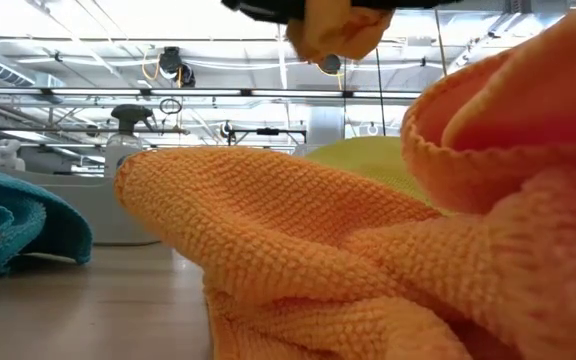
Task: Sort microfiber towel by color & place in baskets
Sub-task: Put the top orange towel into the left transparent bin
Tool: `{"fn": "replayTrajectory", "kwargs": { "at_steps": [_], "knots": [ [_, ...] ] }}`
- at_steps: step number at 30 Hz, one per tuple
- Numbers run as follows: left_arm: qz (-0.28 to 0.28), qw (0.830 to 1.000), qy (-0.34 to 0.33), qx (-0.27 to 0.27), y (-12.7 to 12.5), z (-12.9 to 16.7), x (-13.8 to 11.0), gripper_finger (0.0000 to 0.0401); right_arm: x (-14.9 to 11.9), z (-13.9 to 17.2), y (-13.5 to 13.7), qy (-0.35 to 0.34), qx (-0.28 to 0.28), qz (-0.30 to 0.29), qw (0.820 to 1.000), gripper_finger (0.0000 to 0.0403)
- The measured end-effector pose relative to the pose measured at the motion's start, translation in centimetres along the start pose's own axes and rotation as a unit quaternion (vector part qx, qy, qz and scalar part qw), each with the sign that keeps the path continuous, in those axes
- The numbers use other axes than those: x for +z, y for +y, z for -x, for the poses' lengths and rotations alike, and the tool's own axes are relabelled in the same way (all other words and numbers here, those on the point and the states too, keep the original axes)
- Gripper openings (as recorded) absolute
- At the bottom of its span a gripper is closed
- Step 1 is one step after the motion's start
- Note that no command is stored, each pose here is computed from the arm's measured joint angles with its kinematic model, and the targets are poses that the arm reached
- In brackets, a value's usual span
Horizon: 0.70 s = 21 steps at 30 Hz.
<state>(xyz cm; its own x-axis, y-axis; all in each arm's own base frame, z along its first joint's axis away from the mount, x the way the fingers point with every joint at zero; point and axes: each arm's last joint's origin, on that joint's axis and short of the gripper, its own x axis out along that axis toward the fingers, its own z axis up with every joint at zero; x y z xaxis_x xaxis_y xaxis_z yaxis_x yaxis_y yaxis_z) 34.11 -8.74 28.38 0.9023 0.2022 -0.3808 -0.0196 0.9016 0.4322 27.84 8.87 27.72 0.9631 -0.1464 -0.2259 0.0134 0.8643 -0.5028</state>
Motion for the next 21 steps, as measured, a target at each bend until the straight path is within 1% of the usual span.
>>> {"fn": "replayTrajectory", "kwargs": {
  "at_steps": [3,6,8,12,16,18,21],
  "knots": [
    [0.007,1.0,-0.011,-0.01,0.3,-0.2,0.1,0.0273,0.1,0.0,-0.1,-0.003,-0.003,-0.026,1.0,0.0078],
    [0.01,1.0,-0.004,-0.019,0.5,-0.9,-0.4,0.0273,0.2,0.0,-0.2,-0.011,-0.009,-0.055,0.998,0.0099],
    [0.01,1.0,0.001,-0.016,0.6,-1.5,-0.7,0.0273,0.4,0.0,-0.3,-0.02,-0.013,-0.072,0.997,0.0114],
    [0.009,1.0,-0.017,-0.004,0.9,-2.3,-0.6,0.0273,0.4,-0.1,-0.4,-0.02,-0.018,-0.112,0.993,0.0149],
    [0.013,1.0,-0.017,0.002,1.3,-2.4,-0.7,0.0273,-0.5,-0.1,-0.3,0.027,-0.039,-0.135,0.99,0.0198],
    [0.01,1.0,-0.008,0.006,1.3,-2.4,-0.8,0.0273,-0.8,0.2,-0.3,0.046,-0.037,-0.138,0.989,0.0227],
    [0.012,1.0,-0.008,0.012,1.4,-2.3,-0.8,0.0273,-0.8,0.7,-0.6,0.055,-0.031,-0.153,0.986,0.0271]
  ]
}}
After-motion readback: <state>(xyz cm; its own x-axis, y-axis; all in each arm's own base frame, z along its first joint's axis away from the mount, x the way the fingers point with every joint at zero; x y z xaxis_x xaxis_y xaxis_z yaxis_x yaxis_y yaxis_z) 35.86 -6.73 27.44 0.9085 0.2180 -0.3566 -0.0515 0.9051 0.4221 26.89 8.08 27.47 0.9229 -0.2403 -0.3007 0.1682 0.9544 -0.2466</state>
